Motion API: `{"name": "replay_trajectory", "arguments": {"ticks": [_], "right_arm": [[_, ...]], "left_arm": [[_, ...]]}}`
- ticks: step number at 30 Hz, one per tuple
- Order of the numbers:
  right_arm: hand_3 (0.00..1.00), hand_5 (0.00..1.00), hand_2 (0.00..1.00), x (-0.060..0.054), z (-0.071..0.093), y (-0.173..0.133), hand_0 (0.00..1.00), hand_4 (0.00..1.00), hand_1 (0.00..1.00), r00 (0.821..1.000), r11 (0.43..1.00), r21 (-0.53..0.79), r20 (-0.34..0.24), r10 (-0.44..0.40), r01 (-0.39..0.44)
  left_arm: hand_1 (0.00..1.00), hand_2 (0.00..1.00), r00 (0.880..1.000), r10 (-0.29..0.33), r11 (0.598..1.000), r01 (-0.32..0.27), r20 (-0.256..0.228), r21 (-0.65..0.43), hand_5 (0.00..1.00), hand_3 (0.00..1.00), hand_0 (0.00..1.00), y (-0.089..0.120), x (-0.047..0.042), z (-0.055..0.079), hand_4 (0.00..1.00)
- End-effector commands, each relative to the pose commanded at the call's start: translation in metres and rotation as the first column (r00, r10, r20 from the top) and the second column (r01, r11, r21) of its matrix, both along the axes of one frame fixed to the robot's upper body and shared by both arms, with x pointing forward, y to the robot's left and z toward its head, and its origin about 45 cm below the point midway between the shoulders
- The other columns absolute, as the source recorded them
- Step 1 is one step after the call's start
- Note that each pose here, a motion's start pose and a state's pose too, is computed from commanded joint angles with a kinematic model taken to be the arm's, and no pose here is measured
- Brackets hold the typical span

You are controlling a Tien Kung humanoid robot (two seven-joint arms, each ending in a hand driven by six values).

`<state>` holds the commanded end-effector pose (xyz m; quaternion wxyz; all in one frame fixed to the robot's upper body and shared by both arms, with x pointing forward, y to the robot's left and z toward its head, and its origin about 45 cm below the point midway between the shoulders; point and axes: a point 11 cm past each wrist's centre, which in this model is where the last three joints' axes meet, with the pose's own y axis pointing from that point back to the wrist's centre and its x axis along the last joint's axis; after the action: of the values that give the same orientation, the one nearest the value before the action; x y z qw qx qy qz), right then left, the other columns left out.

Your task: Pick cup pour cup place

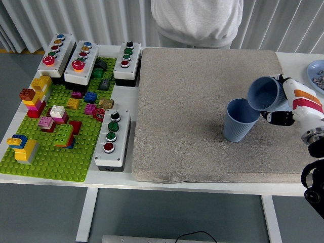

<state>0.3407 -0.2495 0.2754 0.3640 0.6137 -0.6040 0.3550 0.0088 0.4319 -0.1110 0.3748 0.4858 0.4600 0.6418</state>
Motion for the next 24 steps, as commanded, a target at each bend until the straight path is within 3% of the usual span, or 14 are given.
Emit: {"name": "replay_trajectory", "arguments": {"ticks": [24], "right_arm": [[0.689,0.171,0.586,0.0026,0.0054,-0.0037,0.801,0.759,0.684,1.000,1.000,-0.009,0.011,-0.008,0.008]], "left_arm": [[0.734,0.803,1.000,0.000,1.000,0.000,0.008,0.001,0.913,0.671,0.737,0.0000,0.0029,0.0002,0.522]]}}
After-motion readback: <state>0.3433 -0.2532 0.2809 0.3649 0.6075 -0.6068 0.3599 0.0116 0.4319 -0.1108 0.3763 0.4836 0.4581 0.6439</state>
